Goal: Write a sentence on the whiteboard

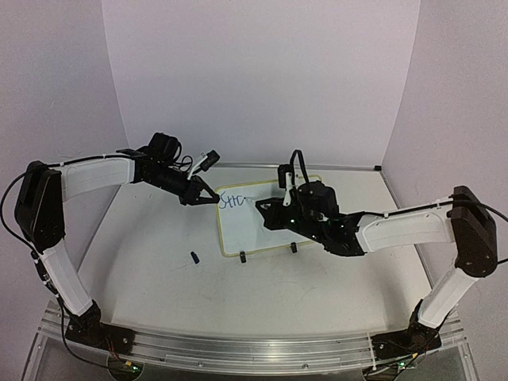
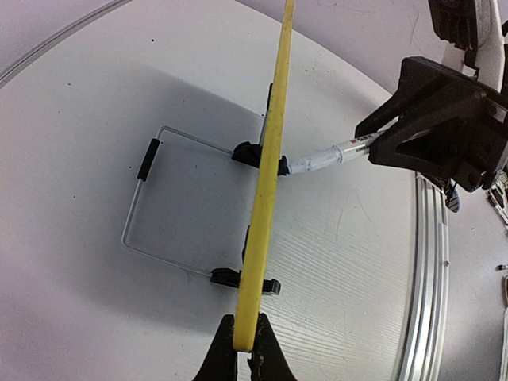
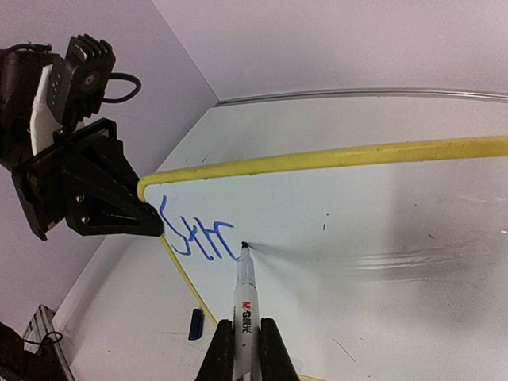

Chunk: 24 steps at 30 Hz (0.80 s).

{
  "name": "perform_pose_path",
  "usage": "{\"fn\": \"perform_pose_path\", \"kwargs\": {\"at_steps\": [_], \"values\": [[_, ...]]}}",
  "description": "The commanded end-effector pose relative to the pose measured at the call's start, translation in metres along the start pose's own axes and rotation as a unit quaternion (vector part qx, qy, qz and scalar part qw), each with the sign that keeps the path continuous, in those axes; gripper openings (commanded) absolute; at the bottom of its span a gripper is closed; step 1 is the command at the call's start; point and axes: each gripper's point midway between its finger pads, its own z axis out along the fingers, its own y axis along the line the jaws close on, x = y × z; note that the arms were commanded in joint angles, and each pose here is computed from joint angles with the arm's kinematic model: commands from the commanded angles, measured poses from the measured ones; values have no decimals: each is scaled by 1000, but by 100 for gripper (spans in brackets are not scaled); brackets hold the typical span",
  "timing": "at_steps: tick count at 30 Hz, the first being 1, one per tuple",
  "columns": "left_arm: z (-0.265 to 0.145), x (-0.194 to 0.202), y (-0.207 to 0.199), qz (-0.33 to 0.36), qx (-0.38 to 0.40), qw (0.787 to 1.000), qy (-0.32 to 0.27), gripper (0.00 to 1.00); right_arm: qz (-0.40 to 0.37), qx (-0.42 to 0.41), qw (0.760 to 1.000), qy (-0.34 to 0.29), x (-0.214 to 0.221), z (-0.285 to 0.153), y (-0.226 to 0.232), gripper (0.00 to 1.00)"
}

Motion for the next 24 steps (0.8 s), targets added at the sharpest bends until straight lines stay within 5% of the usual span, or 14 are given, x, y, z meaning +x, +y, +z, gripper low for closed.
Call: {"fn": "perform_pose_path", "kwargs": {"at_steps": [1, 24], "values": [[0, 5, 2, 11, -22, 999, 22, 0, -5, -2, 999, -39, -31, -7, 8, 0], [-1, 3, 1, 14, -23, 999, 20, 0, 6, 11, 1000, -28, -19, -1, -1, 0]]}}
